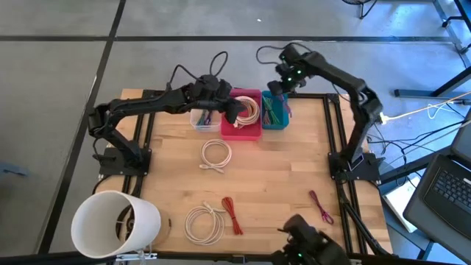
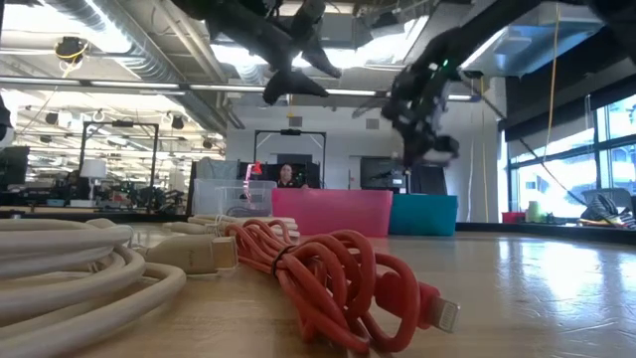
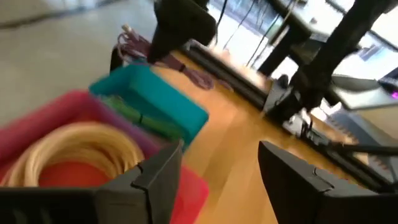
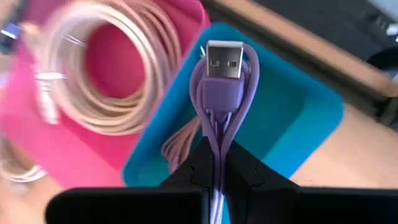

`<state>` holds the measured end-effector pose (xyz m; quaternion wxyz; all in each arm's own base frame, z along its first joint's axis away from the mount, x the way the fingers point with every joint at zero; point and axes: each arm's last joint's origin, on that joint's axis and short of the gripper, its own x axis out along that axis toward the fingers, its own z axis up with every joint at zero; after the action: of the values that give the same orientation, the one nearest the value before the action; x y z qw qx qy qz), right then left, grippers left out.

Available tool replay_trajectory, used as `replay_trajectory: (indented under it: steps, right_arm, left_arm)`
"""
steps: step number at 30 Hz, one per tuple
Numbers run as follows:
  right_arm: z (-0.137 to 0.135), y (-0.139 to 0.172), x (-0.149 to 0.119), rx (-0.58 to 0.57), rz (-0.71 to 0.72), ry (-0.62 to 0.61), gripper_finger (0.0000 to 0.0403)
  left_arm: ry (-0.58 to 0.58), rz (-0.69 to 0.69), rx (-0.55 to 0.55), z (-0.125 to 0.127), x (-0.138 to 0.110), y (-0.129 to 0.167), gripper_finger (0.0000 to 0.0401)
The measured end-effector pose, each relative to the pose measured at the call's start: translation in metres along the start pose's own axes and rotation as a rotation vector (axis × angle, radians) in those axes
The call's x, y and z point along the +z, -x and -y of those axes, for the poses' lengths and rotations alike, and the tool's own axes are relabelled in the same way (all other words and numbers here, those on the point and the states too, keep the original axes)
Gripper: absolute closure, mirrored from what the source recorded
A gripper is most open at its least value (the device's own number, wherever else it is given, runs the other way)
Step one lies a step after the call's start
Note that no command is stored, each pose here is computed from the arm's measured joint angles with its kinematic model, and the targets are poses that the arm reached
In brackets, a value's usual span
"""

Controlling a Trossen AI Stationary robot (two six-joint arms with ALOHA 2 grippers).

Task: Pick & Place USB Port
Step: Put the purple USB cable into the blue bin

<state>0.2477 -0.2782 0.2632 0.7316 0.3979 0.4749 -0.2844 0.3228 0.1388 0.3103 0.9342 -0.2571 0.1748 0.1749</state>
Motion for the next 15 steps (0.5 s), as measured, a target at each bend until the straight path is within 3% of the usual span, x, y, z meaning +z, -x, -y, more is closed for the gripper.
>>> replay_trajectory:
  steps: [7, 15]
  right_arm:
    - [0.009, -0.046, 0.006, -0.053, -0.101, -0.008, 0.0388]
    - [0.001, -0.064, 0.011, -0.110, -0.060, 0.023, 0.0388]
  left_arm:
    - [0.005, -0.066, 0.088, 0.001, -0.005, 0.016, 0.0201]
    - [-0.008, -0.003, 0.118, 0.005, 0.004, 0.034, 0.0203]
